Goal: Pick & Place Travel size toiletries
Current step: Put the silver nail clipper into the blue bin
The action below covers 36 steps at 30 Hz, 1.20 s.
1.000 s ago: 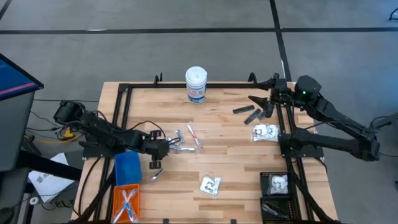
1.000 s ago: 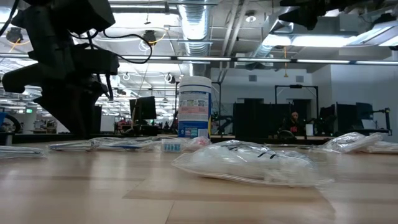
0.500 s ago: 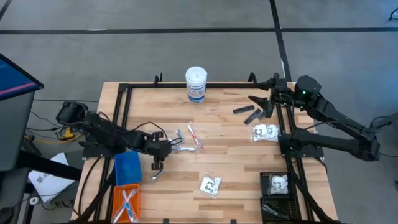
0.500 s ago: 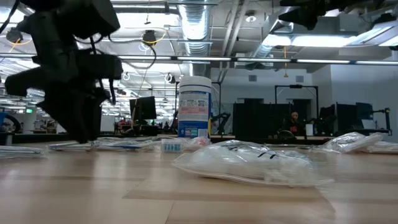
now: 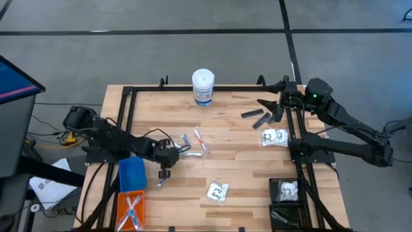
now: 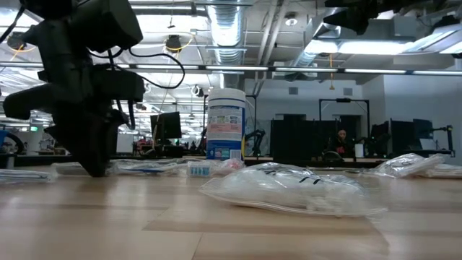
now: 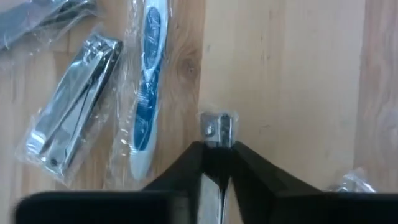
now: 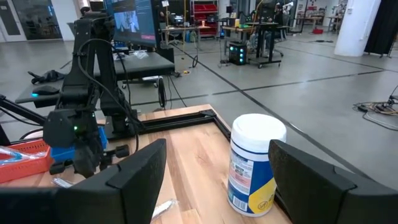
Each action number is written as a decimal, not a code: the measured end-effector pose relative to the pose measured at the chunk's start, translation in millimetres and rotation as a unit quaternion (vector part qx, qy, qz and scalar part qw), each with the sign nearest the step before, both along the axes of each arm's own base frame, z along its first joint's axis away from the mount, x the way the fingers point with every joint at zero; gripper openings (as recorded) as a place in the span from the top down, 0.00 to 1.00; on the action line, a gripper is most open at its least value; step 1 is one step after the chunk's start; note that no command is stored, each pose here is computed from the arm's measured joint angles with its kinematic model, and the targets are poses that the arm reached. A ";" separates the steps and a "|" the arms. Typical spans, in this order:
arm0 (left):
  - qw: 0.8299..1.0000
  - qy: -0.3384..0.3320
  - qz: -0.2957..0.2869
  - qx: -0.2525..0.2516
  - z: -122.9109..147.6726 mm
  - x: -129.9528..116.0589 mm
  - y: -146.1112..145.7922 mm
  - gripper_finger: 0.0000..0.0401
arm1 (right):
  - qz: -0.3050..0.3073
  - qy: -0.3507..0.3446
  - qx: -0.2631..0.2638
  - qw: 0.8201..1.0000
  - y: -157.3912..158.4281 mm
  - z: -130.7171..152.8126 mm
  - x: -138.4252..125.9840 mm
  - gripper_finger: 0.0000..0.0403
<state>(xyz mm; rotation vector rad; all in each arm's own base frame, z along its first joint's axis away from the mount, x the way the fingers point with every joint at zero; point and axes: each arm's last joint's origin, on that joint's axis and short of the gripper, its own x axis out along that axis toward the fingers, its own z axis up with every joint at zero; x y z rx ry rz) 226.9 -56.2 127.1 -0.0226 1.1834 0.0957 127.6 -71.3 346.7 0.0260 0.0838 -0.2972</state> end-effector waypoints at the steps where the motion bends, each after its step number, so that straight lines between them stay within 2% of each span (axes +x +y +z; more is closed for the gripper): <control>1: 1.000 -0.004 0.006 -0.004 1.7 -0.6 0.1 0.92 | 0.000 0.000 0.000 1.000 0.0 0.0 0.0 0.31; 5: 0.997 -0.021 0.062 -0.031 15.0 -4.8 1.4 0.95 | 0.000 -0.001 0.000 1.000 0.0 0.1 0.0 0.31; 10: 0.988 -0.052 0.132 -0.064 52.8 -6.7 2.2 0.95 | 0.000 -0.004 -0.005 1.000 0.0 1.1 0.1 0.31; 13: 0.978 -0.074 0.174 -0.092 76.6 -9.5 2.4 0.95 | 0.000 -0.005 -0.008 1.000 -0.1 1.4 0.1 0.31; 15: 0.968 -0.067 0.206 -0.126 88.8 -14.9 1.9 0.95 | 0.000 -0.005 -0.008 1.000 -0.1 1.4 0.1 0.31; 19: 0.939 -0.012 0.272 -0.211 110.9 -31.6 -3.8 0.95 | 0.001 -0.004 -0.011 1.000 -0.1 1.4 0.1 0.31; 24: 0.886 0.075 0.375 -0.263 132.0 -61.8 -17.1 0.95 | -0.001 -0.004 -0.016 1.000 -0.5 1.7 0.0 0.31; 28: 0.844 0.130 0.452 -0.258 135.7 -86.5 -31.4 0.95 | 0.000 -0.005 -0.019 1.000 -0.5 2.1 0.0 0.31; 30: 0.828 0.149 0.489 -0.230 132.6 -96.5 -38.4 0.95 | 0.000 -0.005 -0.019 1.000 -0.5 2.1 0.0 0.31; 33: 0.818 0.154 0.523 -0.186 124.9 -102.4 -51.0 0.95 | -0.001 -0.005 -0.019 1.000 -0.5 2.1 0.0 0.31; 36: 0.819 0.126 0.541 -0.147 115.6 -99.4 -60.7 0.94 | -0.001 -0.007 -0.019 1.000 -0.6 2.4 0.0 0.31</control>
